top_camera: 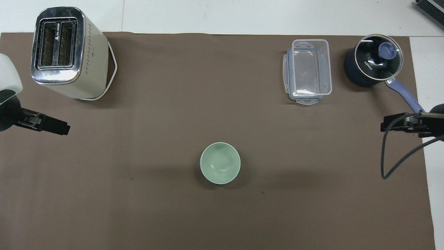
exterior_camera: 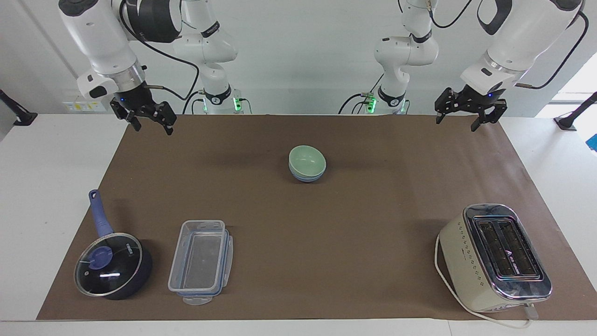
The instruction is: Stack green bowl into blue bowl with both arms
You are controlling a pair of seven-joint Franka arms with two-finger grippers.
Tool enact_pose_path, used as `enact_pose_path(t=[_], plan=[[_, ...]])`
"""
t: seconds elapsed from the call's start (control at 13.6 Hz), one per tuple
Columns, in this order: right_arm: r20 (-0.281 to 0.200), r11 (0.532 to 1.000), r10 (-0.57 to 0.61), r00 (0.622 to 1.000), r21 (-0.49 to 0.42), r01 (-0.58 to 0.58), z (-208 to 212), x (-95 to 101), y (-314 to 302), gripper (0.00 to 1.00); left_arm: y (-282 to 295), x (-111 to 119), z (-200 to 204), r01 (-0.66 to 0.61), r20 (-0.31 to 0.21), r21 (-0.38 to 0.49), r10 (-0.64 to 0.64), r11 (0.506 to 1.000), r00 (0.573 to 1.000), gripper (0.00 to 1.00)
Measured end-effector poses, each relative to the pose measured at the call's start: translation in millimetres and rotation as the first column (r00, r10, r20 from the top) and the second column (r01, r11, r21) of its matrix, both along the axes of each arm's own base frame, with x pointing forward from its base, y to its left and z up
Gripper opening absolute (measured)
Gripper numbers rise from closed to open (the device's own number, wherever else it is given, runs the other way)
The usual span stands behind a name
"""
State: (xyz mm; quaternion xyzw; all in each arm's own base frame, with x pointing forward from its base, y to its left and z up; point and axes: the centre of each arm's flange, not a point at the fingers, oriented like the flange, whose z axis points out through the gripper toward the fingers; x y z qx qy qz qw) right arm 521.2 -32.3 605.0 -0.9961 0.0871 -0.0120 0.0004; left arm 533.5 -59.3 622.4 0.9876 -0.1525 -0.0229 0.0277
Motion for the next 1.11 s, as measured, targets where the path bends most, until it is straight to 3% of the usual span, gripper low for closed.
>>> enact_pose_path(t=[0.22, 0.89, 1.11], plan=[[0.033, 1.0, 0.003, 0.999, -0.004, -0.002, 48, -5.7, 1, 1.0, 1, 0, 1, -0.002, 0.002, 0.0, 0.002, 1.0, 1.0, 1.0], [0.044, 0.996, 0.085, 0.995, -0.035, -0.084, 61, -5.9, 3, 1.0, 2, -1, 3, -0.005, 0.005, 0.0, 0.005, 1.0, 1.0, 1.0], [-0.031, 0.996, 0.086, 0.996, -0.017, -0.087, 55, -14.1, 5, 1.0, 2, -1, 3, -0.006, 0.005, 0.0, 0.006, 1.0, 1.0, 1.0]])
